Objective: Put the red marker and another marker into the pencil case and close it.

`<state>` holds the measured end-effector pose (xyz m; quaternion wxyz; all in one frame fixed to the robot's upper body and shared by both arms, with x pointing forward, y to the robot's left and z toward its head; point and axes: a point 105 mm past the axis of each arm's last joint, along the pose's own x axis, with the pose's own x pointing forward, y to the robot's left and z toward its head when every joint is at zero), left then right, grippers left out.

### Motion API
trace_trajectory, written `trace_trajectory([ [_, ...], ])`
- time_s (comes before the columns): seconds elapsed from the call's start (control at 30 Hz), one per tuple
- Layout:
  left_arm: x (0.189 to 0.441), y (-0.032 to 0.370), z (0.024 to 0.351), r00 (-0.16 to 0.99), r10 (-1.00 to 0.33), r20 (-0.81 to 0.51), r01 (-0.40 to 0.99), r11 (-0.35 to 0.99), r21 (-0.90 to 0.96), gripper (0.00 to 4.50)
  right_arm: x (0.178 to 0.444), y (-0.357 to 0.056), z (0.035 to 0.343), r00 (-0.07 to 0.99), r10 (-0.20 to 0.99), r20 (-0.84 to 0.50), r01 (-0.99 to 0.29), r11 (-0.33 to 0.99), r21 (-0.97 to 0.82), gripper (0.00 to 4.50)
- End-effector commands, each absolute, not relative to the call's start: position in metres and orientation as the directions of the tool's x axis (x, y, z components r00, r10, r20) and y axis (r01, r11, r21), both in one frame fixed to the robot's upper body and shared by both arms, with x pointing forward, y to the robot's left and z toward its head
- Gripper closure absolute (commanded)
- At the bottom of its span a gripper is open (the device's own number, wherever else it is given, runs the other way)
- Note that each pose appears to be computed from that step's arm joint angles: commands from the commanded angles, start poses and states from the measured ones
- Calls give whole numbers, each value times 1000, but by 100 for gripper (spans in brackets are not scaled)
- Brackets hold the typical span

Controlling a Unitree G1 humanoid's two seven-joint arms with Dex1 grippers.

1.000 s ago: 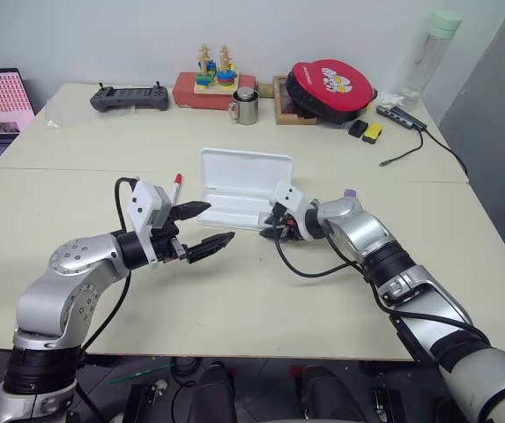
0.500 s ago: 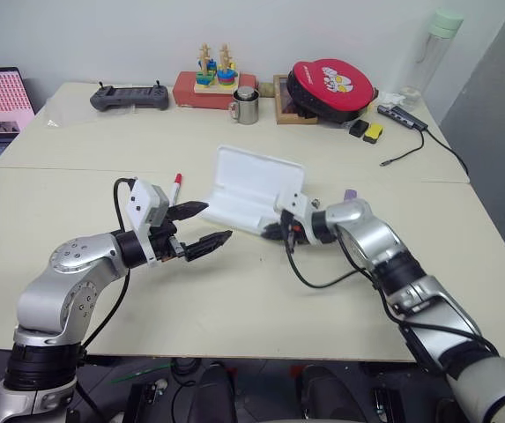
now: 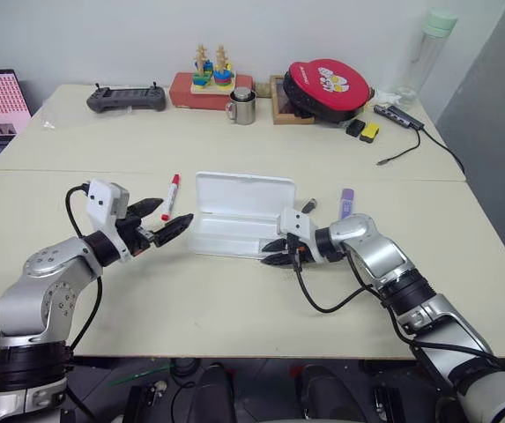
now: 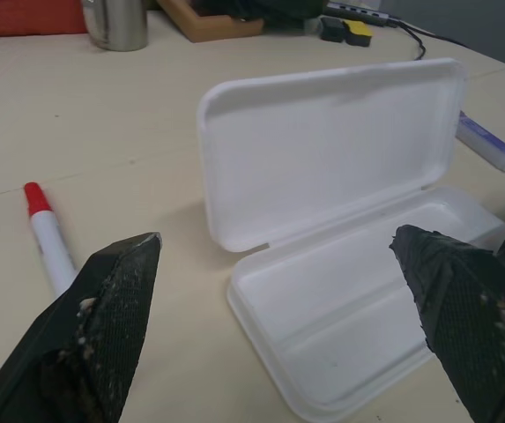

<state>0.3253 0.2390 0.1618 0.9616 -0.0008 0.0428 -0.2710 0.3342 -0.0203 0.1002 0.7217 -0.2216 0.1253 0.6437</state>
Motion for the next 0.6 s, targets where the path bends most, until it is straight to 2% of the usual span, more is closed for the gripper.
trace_trajectory([
  [0.03,341,273,169,934,-357,-25,355,932,-71,0,333,-16,150,167,942,-292,-974,112,-195,225],
  [0.1,357,286,156,965,-247,-89,244,969,-40,0,332,-13,179,187,975,-119,-974,169,-148,176],
  [0.17,368,292,151,977,-178,-119,178,984,-6,0,331,-13,196,208,978,-18,-972,204,-118,134],
  [0.33,387,278,143,957,-234,-169,235,972,-14,0,327,-14,209,276,961,37,-952,278,-127,13],
  [0.47,399,276,134,949,-231,-213,236,972,-4,0,325,-18,217,311,947,83,-942,318,-108,6],
  [0.53,403,265,128,928,-283,-241,291,957,-3,0,323,-19,217,317,945,81,-939,325,-115,6],
  [0.6,407,266,122,926,-263,-270,269,963,-15,0,321,-19,217,320,944,75,-937,327,-122,6],
])
